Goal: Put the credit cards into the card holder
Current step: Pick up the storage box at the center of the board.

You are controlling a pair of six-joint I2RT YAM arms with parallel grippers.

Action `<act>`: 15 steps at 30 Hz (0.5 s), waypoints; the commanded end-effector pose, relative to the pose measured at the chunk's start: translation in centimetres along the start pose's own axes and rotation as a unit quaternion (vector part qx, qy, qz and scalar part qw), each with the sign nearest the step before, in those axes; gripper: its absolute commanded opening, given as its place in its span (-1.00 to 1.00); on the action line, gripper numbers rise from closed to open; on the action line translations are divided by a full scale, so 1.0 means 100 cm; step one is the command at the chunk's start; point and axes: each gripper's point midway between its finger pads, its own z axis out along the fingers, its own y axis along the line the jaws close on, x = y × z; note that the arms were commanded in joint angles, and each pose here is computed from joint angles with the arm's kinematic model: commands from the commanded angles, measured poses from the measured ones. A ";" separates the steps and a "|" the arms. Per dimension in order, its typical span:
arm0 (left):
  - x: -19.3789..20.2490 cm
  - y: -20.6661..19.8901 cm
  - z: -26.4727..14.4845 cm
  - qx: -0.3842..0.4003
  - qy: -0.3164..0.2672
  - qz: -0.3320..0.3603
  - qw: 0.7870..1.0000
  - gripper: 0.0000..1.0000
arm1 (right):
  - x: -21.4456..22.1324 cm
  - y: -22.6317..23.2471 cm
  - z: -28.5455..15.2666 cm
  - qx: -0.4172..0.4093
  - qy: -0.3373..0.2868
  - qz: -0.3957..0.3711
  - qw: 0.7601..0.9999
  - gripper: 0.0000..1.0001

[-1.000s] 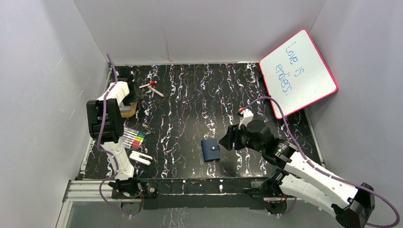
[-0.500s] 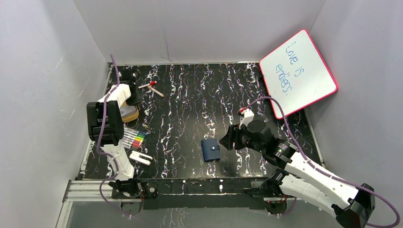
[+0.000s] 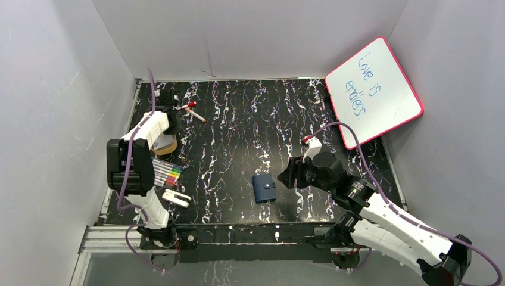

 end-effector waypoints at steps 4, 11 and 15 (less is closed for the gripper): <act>-0.028 -0.032 -0.072 0.008 -0.095 0.084 0.992 -1.00 | -0.033 0.012 -0.015 -0.006 -0.048 -0.011 0.999 0.24; -0.012 -0.100 -0.110 0.064 -0.117 0.218 0.967 -1.00 | -0.041 0.007 -0.026 0.010 -0.057 -0.024 0.998 0.24; 0.002 -0.155 -0.133 0.103 -0.137 0.334 0.927 -1.00 | -0.045 0.003 -0.036 0.025 -0.062 -0.031 0.997 0.24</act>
